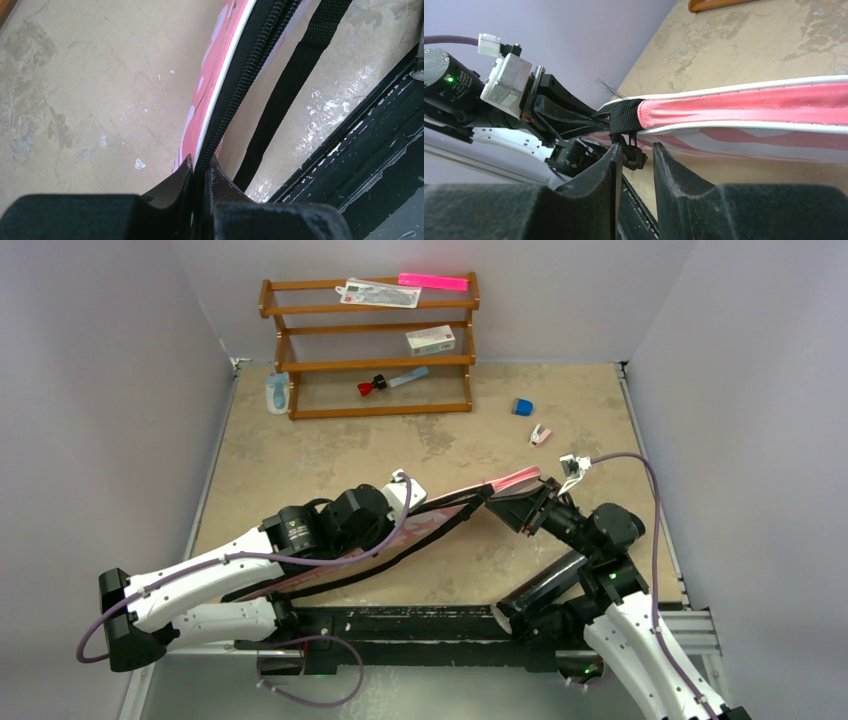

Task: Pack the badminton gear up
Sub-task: Adjust the racket bag at the center of the board.

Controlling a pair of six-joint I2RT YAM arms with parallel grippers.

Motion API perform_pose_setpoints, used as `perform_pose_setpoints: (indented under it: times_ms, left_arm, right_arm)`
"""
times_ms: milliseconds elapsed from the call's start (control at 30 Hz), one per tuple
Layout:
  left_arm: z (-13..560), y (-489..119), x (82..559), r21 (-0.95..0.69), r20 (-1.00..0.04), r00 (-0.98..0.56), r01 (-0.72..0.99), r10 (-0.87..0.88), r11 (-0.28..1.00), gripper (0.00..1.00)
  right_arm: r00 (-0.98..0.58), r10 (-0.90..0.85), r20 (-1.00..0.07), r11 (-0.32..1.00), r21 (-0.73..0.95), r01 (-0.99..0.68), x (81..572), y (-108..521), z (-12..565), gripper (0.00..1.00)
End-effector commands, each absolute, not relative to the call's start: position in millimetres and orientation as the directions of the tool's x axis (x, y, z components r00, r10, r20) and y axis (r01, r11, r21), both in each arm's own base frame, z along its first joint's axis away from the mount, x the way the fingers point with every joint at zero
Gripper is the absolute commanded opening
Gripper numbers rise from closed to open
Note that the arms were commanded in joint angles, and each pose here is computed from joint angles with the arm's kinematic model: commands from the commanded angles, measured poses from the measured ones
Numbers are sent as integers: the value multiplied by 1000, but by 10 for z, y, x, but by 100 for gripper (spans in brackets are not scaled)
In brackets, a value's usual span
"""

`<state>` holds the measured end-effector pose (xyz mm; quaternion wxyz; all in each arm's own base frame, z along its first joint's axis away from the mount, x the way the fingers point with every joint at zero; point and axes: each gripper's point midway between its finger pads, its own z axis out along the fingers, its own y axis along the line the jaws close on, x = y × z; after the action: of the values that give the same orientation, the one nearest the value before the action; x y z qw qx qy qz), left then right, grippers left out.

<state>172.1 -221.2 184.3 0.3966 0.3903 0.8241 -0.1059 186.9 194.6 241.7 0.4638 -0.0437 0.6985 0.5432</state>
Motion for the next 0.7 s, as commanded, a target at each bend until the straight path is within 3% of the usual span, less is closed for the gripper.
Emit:
perform_pose_setpoints:
  times_ms: [0, 300, 667]
  left_arm:
    - [2168, -2382, 1818, 88, -835, -328, 713, 442, 695, 0]
    - [2144, -2390, 1815, 90, -831, -329, 717, 449, 691, 0]
    - [2140, -2394, 1808, 87, -830, -329, 720, 450, 688, 0]
  right_arm:
    - [-536, 482, -693, 370, 715, -593, 1880, 1957, 2672, 31]
    - [-566, 519, -640, 332, 761, -557, 1922, 1974, 2703, 31]
    - [-563, 567, -601, 330, 792, -513, 1998, 1937, 2686, 19]
